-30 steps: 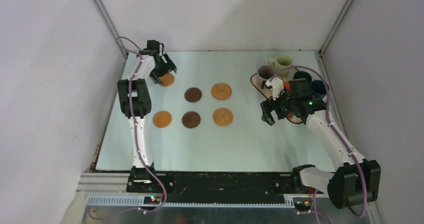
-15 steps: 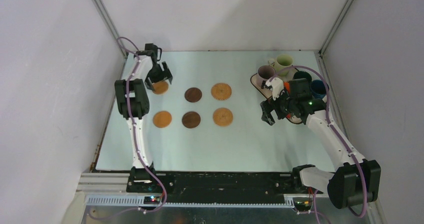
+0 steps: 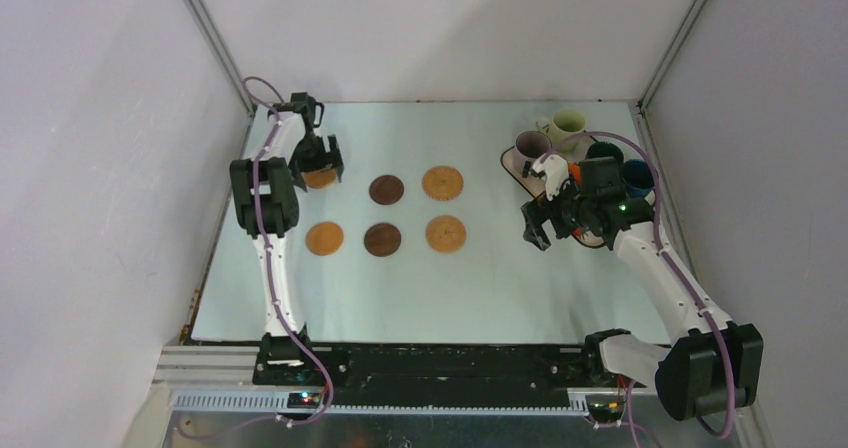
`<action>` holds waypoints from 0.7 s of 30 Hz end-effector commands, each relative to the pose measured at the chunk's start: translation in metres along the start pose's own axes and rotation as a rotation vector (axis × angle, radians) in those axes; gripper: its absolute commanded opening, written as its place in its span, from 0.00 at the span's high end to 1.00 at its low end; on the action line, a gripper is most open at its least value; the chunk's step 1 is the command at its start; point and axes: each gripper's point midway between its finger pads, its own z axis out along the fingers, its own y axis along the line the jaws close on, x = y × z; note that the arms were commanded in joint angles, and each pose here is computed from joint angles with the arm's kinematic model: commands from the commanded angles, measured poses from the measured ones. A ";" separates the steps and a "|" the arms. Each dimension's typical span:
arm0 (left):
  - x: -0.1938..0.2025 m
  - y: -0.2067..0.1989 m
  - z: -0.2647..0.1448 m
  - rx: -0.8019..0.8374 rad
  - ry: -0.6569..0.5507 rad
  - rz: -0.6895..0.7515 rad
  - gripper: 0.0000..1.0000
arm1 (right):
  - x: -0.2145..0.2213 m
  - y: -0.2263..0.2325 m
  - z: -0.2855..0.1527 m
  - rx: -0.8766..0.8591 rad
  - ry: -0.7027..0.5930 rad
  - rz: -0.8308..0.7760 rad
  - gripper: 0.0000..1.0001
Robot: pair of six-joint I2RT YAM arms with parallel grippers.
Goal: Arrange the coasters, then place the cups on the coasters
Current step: Move the coaster to the center of the board.
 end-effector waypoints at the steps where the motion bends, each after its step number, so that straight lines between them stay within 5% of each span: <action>1: -0.018 -0.012 -0.037 0.105 -0.091 0.057 0.00 | -0.011 -0.002 -0.007 0.012 -0.054 -0.019 0.00; 9: -0.054 -0.001 -0.062 0.035 -0.243 0.044 0.00 | -0.011 -0.002 -0.006 0.012 -0.053 -0.017 0.00; 21: -0.053 -0.016 -0.019 0.093 -0.153 0.051 0.04 | -0.009 -0.003 -0.003 0.008 -0.041 -0.016 0.00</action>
